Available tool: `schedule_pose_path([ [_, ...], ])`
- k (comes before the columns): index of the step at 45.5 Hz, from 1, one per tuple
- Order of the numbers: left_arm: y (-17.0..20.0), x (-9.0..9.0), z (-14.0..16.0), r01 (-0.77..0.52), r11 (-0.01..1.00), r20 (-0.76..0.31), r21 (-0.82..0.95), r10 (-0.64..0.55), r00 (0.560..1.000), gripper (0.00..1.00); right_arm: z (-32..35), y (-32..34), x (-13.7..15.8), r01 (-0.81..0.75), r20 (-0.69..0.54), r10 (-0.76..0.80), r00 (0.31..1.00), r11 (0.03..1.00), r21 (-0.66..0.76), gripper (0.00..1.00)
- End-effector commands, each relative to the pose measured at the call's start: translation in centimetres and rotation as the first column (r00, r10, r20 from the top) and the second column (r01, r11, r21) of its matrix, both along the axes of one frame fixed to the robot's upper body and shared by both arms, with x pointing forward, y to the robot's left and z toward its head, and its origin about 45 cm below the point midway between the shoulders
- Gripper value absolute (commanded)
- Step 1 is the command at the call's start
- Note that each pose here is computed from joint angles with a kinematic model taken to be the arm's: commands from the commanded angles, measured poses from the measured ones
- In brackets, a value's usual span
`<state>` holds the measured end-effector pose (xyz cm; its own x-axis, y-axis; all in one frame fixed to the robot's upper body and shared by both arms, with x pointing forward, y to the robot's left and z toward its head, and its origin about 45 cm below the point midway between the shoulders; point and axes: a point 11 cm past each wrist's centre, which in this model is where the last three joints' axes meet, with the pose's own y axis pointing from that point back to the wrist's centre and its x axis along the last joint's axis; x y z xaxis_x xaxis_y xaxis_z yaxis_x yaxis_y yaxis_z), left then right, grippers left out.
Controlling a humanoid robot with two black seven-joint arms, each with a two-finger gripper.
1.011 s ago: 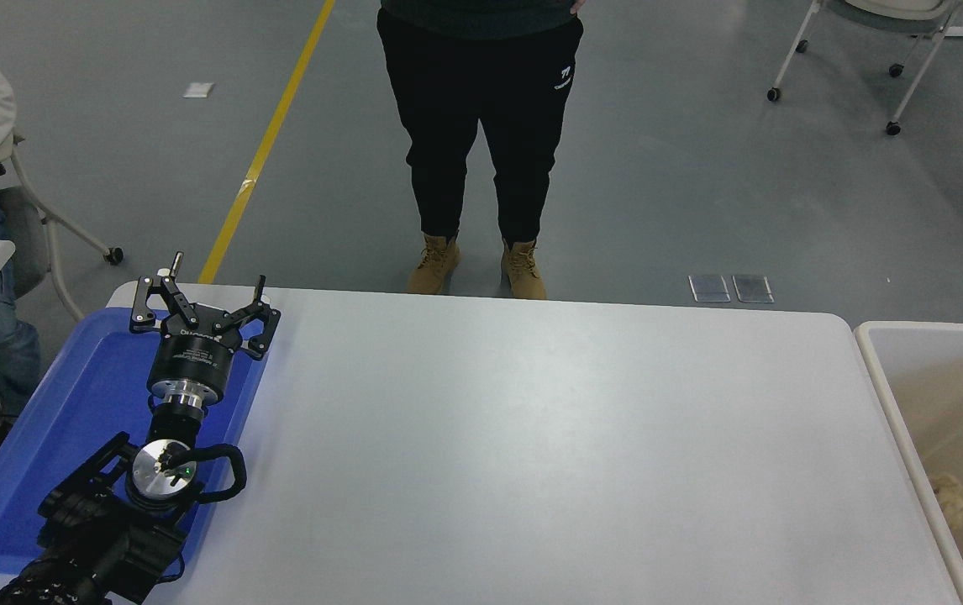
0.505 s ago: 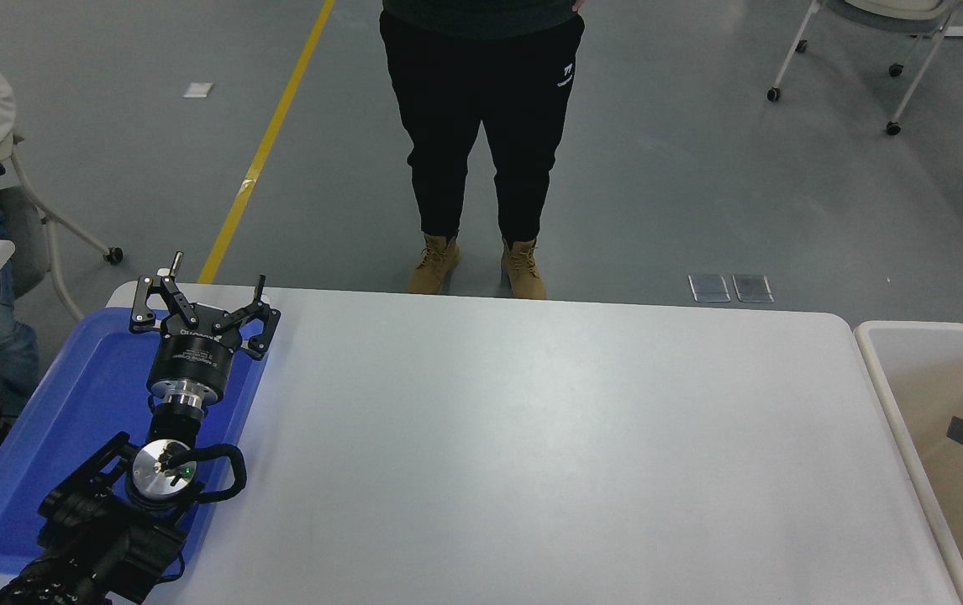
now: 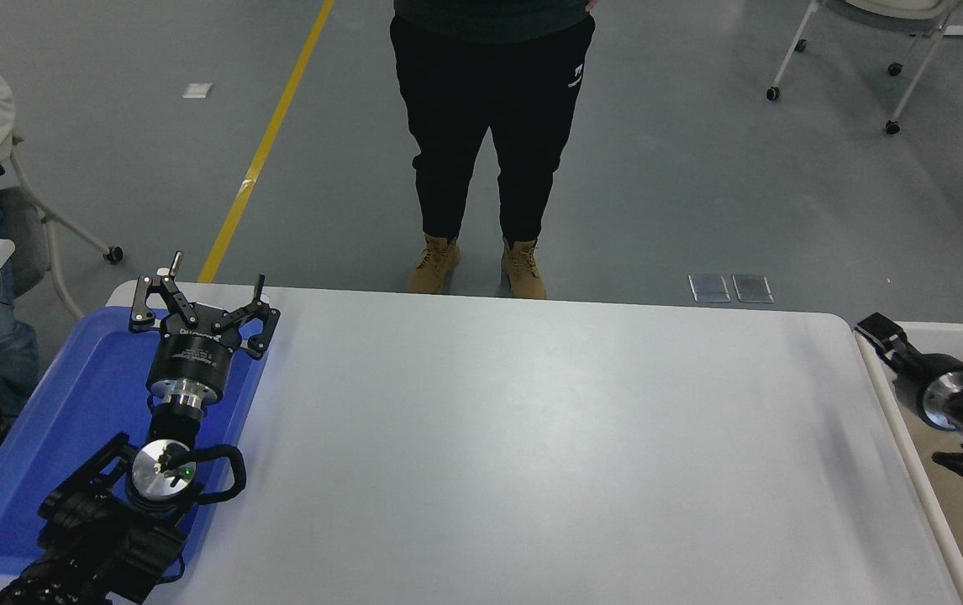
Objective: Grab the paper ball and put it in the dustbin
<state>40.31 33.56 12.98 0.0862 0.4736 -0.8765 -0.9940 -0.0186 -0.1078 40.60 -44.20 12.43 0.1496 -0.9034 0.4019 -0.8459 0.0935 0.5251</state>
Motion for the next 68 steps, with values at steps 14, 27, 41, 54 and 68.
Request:
schedule_pose_path([
  [14, 0.0, 0.0, 0.0, 0.001, 1.000, 0.001, 0.000, -0.001, 1.000, 1.00, 2.5, 13.3, 4.8, 0.109, 0.077, -0.268, 0.960, 0.615, 0.781, 1.00],
  [27, 0.0, 0.0, 0.0, 0.000, 1.000, 0.000, 0.000, 0.000, 1.000, 1.00, -0.6, 17.2, 2.5, 0.083, 0.020, -0.265, 0.964, 0.375, 0.923, 1.00],
  [41, 0.0, 0.0, 0.0, -0.001, 1.000, -0.002, 0.001, 0.001, 1.000, 1.00, -2.1, 17.1, -0.2, 0.026, 0.011, -0.260, 0.966, 0.135, 0.991, 1.00],
  [54, 0.0, 0.0, 0.0, 0.000, 1.000, 0.000, 0.000, 0.000, 1.000, 1.00, -4.5, 16.0, -2.5, 0.071, -0.039, -0.290, 0.956, 0.099, 0.993, 1.00],
  [68, 0.0, 0.0, 0.0, 0.001, 1.000, -0.001, 0.000, -0.001, 1.000, 1.00, -5.9, 13.7, -3.8, 0.103, -0.059, -0.334, 0.941, 0.113, 0.988, 1.00],
])
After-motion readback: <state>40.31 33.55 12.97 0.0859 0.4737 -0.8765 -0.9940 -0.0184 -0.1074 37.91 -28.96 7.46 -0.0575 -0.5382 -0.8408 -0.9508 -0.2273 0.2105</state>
